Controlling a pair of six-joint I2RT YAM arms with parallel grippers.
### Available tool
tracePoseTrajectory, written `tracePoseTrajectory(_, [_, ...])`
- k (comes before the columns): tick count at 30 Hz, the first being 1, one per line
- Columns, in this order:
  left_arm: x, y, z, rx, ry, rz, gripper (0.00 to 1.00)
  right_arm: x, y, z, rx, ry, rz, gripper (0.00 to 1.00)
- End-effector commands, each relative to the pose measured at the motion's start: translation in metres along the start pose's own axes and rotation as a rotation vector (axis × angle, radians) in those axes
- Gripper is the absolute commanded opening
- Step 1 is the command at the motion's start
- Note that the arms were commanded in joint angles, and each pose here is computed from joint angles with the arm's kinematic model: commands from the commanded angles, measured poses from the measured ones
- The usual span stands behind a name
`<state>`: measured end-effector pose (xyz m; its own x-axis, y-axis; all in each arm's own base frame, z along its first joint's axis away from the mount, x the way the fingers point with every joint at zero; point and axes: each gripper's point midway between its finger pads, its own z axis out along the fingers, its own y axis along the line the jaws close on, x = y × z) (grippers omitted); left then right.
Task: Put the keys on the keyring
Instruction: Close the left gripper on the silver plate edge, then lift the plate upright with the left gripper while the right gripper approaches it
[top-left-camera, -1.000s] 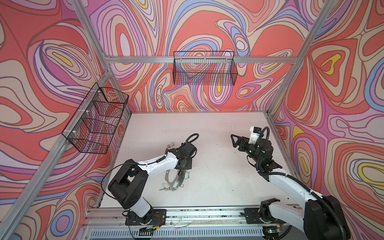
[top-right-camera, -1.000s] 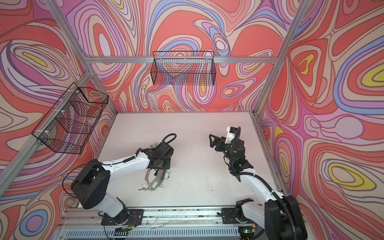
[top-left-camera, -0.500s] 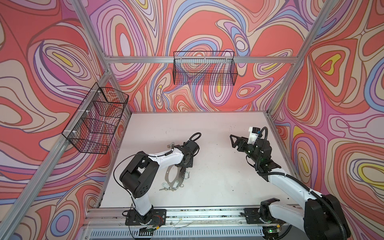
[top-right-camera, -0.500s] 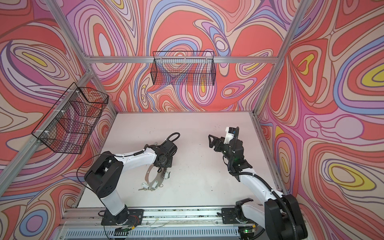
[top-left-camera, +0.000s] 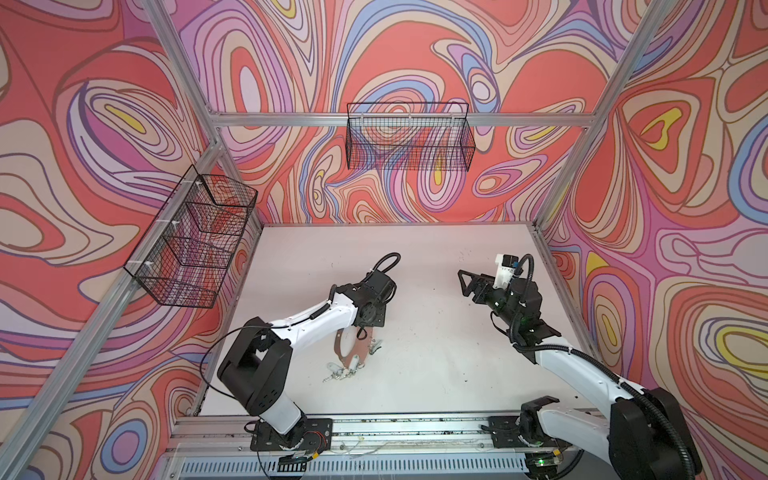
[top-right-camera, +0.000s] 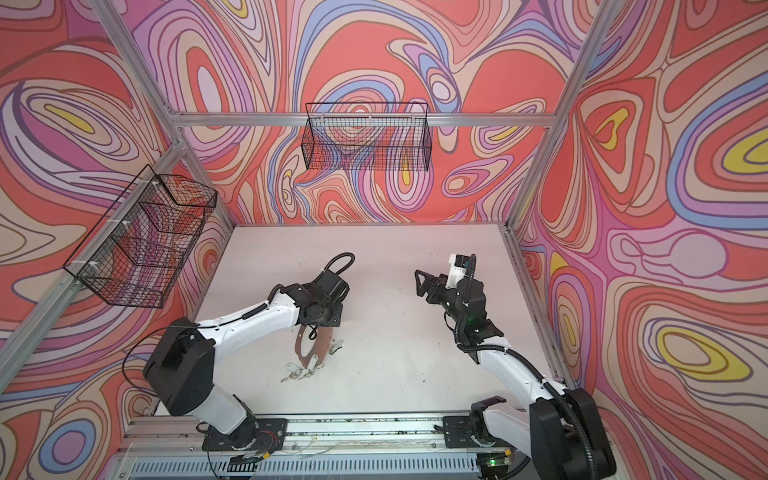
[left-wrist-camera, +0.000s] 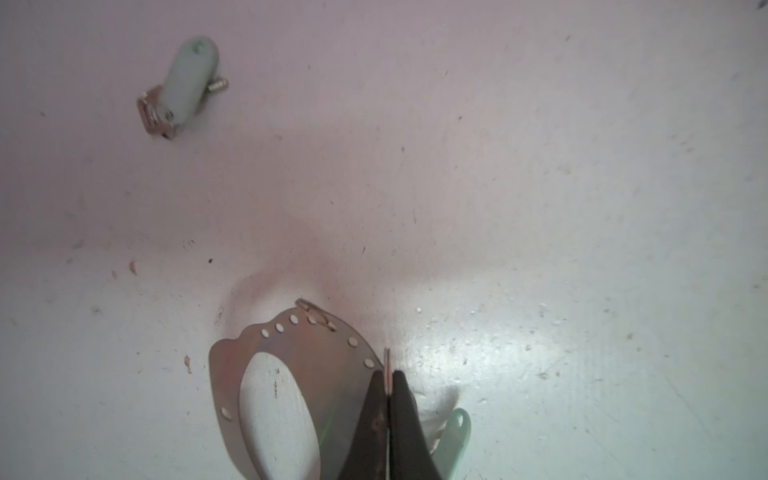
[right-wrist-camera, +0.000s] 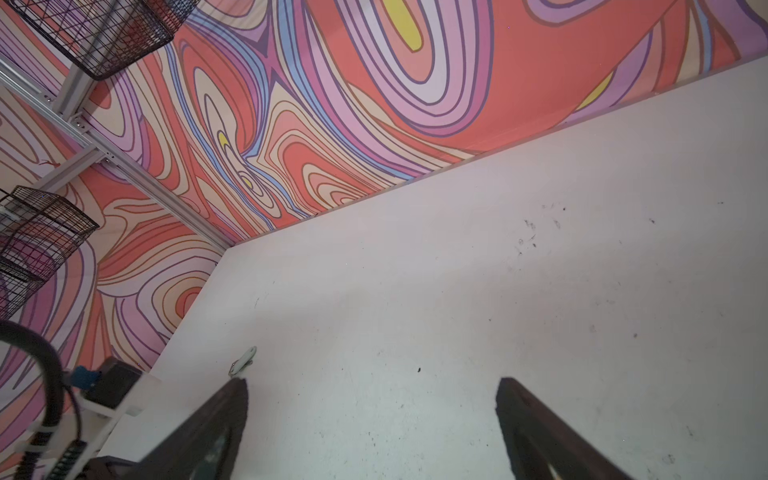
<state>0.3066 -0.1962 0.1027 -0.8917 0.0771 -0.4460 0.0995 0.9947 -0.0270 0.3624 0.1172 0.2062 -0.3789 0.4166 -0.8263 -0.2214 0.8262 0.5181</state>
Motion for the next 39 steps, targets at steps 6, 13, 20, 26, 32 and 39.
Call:
tracePoseTrajectory(6, [-0.041, -0.024, -0.071, 0.168, -0.175, 0.092, 0.0, 0.001, 0.009, -0.001, -0.041, 0.001, -0.009, 0.98])
tracePoseTrajectory(13, [-0.059, -0.063, -0.122, 0.435, -0.34, 0.22, 0.0, -0.014, 0.033, -0.014, -0.145, -0.04, -0.001, 0.98])
tracePoseTrajectory(20, [-0.062, -0.083, -0.147, 0.582, -0.42, 0.284, 0.0, -0.01, 0.053, -0.021, -0.229, 0.004, -0.023, 0.98])
tracePoseTrajectory(26, [-0.055, -0.094, -0.156, 0.664, -0.418, 0.328, 0.0, 0.006, 0.078, -0.022, -0.348, 0.078, -0.065, 0.92])
tracePoseTrajectory(32, [-0.05, -0.105, -0.171, 0.766, -0.476, 0.382, 0.0, 0.017, 0.109, -0.03, -0.493, 0.122, -0.094, 0.73])
tracePoseTrajectory(39, [-0.051, -0.113, -0.206, 0.883, -0.639, 0.459, 0.0, 0.006, 0.145, -0.045, -0.666, 0.143, -0.094, 0.38])
